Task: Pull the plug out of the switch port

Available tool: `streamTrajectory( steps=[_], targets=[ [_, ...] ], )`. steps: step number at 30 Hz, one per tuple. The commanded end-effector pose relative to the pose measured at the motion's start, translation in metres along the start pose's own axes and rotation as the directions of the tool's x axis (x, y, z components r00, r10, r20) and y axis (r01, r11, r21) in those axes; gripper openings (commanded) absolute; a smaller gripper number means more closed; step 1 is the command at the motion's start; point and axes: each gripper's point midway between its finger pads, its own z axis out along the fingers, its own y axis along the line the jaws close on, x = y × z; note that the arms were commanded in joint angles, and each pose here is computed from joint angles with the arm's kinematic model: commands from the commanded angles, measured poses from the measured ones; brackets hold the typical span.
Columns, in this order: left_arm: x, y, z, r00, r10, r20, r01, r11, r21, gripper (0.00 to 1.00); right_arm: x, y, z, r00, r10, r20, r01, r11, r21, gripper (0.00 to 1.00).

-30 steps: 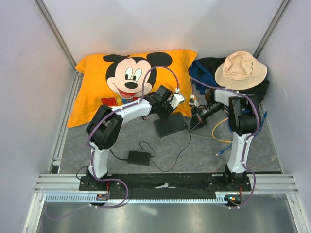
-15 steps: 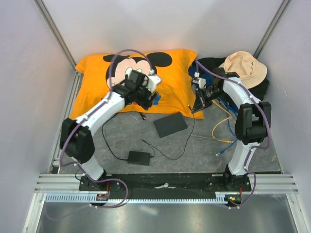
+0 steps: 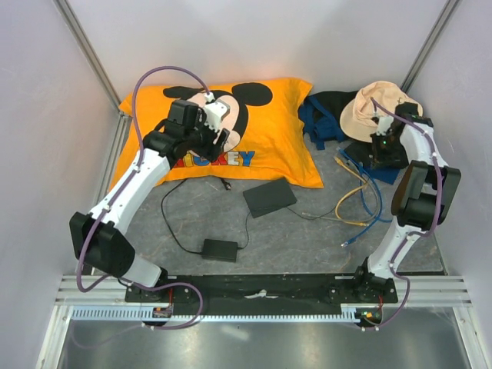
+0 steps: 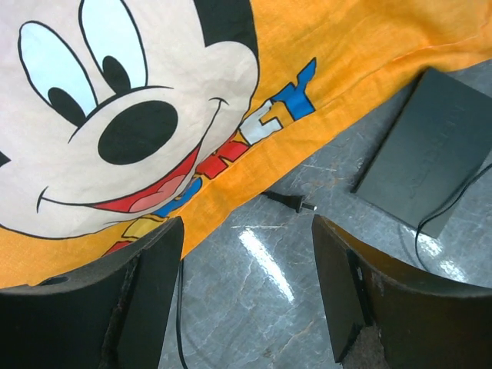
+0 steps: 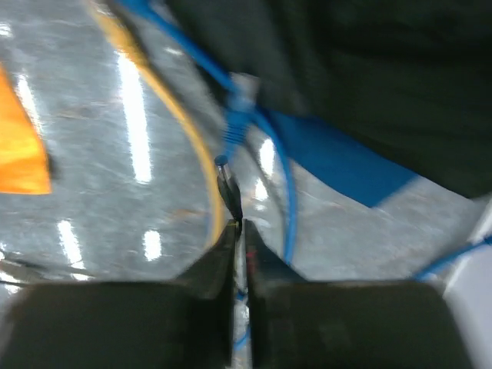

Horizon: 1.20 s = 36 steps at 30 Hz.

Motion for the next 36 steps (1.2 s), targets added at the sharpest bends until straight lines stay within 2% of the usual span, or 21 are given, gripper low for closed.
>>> streamTrajectory(
  steps=[1,2,3,4,5,8,11,12,14,15,17,18,20,21,22,24,26,29,31,33,36],
  targets=[
    [-0.01,-0.008,-0.016,0.998,-0.012,0.057,0.009,0.999,0.051,0.75,-0.018,-0.015,-0.018,0.998,-0.006,0.054,0.006,1.0,0.009,0.26],
    [-0.011,-0.008,-0.018,0.998,-0.009,0.061,0.006,0.999,0.05,0.75,-0.031,0.002,-0.026,0.994,0.003,0.11,0.005,0.997,-0.074,0.35],
    [-0.013,-0.008,-0.02,0.997,-0.013,0.071,0.009,0.999,0.053,0.75,-0.041,0.017,-0.032,0.991,0.01,0.136,0.006,0.994,-0.113,0.67],
    [-0.015,-0.009,-0.024,0.997,-0.012,0.078,0.007,0.998,0.057,0.75,-0.056,0.027,-0.044,0.983,-0.015,0.182,0.038,0.991,-0.128,0.89],
    [-0.017,-0.01,-0.026,0.996,-0.011,0.086,0.006,0.998,0.062,0.75,-0.063,0.044,-0.055,0.975,-0.048,0.215,0.081,0.986,-0.149,0.98],
    [-0.026,-0.004,-0.037,0.993,-0.028,0.111,0.024,0.999,0.036,0.77,-0.074,0.103,-0.087,0.922,-0.204,0.328,0.272,0.946,-0.177,0.98],
    [-0.034,0.011,-0.049,0.987,-0.087,0.134,0.088,0.996,-0.002,0.8,-0.057,0.182,-0.115,0.81,-0.346,0.473,0.495,0.836,-0.236,0.98],
    [-0.036,0.023,-0.055,0.983,-0.111,0.145,0.116,0.993,-0.025,0.81,-0.05,0.23,-0.126,0.732,-0.399,0.552,0.612,0.741,-0.276,0.98],
    [-0.035,0.035,-0.059,0.98,-0.139,0.146,0.148,0.988,-0.05,0.84,-0.017,0.274,-0.132,0.655,-0.46,0.6,0.715,0.634,-0.294,0.98],
    [-0.035,0.045,-0.063,0.977,-0.149,0.153,0.162,0.984,-0.076,0.85,0.004,0.316,-0.135,0.576,-0.519,0.631,0.795,0.535,-0.285,0.98],
    [-0.034,0.058,-0.068,0.969,-0.188,0.163,0.208,0.972,-0.113,0.86,0.038,0.348,-0.123,0.503,-0.6,0.622,0.858,0.435,-0.274,0.98],
    [-0.032,0.071,-0.073,0.96,-0.221,0.173,0.247,0.959,-0.14,0.87,0.063,0.379,-0.124,0.443,-0.627,0.641,0.896,0.344,-0.282,0.98],
    [-0.032,0.082,-0.079,0.933,-0.299,0.198,0.331,0.931,-0.154,0.87,0.092,0.392,-0.102,0.435,-0.664,0.608,0.9,0.317,-0.298,0.98],
    [-0.032,0.093,-0.085,0.919,-0.327,0.218,0.366,0.915,-0.171,0.88,0.108,0.411,-0.102,0.398,-0.669,0.628,0.917,0.265,-0.298,0.98],
    [-0.035,0.096,-0.088,0.911,-0.341,0.232,0.383,0.908,-0.17,0.88,0.121,0.416,-0.089,0.394,-0.693,0.604,0.917,0.254,-0.307,0.98],
    [-0.04,0.099,-0.095,0.904,-0.343,0.256,0.391,0.905,-0.167,0.99,0.148,0.442,-0.089,0.348,-0.708,0.614,0.932,0.189,-0.31,0.98],
    [-0.043,0.096,-0.099,0.902,-0.337,0.27,0.386,0.909,-0.155,0.99,0.16,0.459,-0.079,0.32,-0.731,0.602,0.942,0.176,-0.287,0.98],
    [-0.044,0.092,-0.107,0.899,-0.327,0.292,0.38,0.913,-0.149,1.0,0.193,0.493,-0.077,0.266,-0.738,0.62,0.951,0.096,-0.294,0.98],
    [-0.041,0.09,-0.11,0.898,-0.326,0.295,0.381,0.912,-0.15,1.0,0.215,0.509,-0.072,0.197,-0.763,0.615,0.966,0.045,-0.254,0.98],
    [-0.035,0.089,-0.11,0.899,-0.33,0.288,0.384,0.911,-0.154,1.0,0.233,0.519,-0.071,0.176,-0.778,0.603,0.968,0.028,-0.248,0.98],
    [-0.033,0.087,-0.117,0.897,-0.327,0.298,0.381,0.913,-0.147,1.0,0.235,0.534,-0.067,0.235,-0.782,0.577,0.962,0.101,-0.255,0.98]
  ],
)
